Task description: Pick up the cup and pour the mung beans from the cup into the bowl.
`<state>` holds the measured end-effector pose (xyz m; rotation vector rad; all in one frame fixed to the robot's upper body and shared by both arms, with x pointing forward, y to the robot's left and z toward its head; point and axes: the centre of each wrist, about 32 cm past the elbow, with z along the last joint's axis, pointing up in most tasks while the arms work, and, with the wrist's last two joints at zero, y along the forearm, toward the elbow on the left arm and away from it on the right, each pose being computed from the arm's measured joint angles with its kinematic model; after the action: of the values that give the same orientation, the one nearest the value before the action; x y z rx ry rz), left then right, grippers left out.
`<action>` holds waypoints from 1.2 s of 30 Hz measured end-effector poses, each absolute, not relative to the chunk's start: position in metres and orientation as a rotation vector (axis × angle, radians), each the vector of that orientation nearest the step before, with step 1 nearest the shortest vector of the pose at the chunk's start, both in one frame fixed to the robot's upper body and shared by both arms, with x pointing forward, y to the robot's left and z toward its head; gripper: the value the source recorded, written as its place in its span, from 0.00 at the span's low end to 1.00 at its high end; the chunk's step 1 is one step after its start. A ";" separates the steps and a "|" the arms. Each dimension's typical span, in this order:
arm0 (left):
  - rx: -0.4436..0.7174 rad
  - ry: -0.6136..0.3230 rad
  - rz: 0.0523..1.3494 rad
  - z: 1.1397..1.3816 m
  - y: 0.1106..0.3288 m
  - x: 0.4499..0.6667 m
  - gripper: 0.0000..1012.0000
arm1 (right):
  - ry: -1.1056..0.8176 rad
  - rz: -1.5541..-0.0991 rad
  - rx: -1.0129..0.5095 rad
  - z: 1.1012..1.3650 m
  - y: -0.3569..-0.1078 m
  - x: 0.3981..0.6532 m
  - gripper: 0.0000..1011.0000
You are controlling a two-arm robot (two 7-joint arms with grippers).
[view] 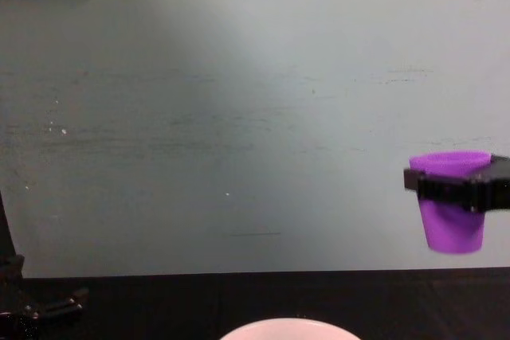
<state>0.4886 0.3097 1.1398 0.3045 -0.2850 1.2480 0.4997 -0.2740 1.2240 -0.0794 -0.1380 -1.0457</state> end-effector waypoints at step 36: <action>0.304 -0.285 1.248 1.140 0.310 0.489 0.99 | -0.140 -1.040 -0.005 1.256 -0.276 0.501 0.74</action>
<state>0.4886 0.3097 1.1398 0.3045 -0.2851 1.2479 0.5006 -0.2763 1.2558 -0.0049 -0.1398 -1.0405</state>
